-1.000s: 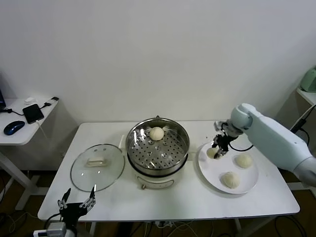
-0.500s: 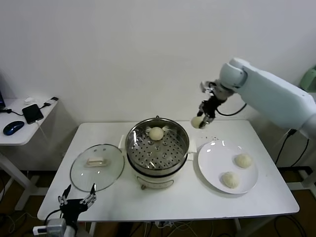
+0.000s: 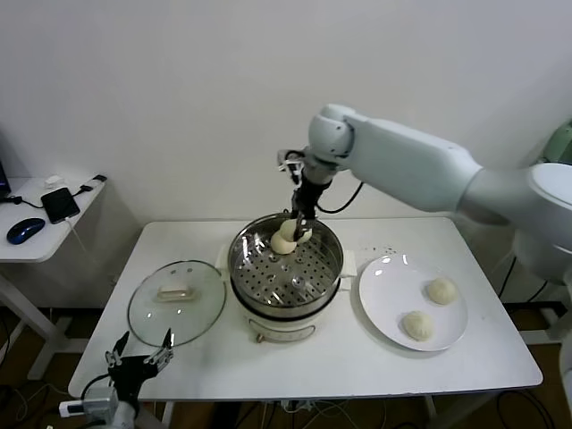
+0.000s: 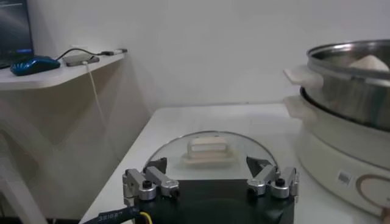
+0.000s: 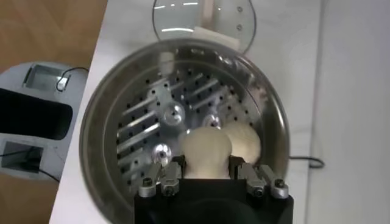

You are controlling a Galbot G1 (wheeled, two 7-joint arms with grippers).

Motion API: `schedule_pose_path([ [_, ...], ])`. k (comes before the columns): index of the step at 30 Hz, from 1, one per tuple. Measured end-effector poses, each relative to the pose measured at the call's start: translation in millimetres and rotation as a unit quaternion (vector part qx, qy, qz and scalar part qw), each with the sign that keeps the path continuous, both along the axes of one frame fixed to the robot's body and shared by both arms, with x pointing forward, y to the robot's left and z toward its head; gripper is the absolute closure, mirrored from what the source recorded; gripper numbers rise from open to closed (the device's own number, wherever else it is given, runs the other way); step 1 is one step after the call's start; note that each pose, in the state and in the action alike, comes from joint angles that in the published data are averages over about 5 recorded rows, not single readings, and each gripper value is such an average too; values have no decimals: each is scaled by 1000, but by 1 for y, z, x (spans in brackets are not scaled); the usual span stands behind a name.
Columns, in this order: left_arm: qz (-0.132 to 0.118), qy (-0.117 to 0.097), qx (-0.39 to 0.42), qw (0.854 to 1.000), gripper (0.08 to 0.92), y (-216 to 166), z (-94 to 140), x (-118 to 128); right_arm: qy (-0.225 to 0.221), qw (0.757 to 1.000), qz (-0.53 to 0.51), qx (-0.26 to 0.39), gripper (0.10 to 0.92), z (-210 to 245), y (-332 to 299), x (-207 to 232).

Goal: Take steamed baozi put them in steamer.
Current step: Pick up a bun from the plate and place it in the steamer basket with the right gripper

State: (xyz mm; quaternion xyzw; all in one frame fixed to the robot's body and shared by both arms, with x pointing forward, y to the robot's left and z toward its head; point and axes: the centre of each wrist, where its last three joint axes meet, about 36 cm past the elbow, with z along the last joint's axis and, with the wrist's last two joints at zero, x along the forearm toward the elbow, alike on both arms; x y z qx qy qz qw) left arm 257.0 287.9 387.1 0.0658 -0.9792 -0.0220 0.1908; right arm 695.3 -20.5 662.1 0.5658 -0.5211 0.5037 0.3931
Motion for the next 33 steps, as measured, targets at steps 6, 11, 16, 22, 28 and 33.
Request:
schedule_pose_path([
  [6,0,0,-5,1000,177,1,-1,4,-1,1000,-10,-10,527,-26,31,-8],
  [11,0,0,-8,1000,177,2,0,3,-7,1000,-17,-16,524,-45,50,-12],
  [16,2,-1,-8,1000,177,3,1,2,-15,999,-24,-19,525,-58,62,-14],
  [22,2,-3,-10,1000,177,3,2,3,-19,999,-29,-20,458,-67,70,-15],
  [28,1,-3,-11,1000,177,2,2,3,-20,999,-30,-21,289,-69,71,-16],
  [33,0,-4,-12,1000,177,1,3,3,-22,999,-31,-20,206,-64,66,-15],
])
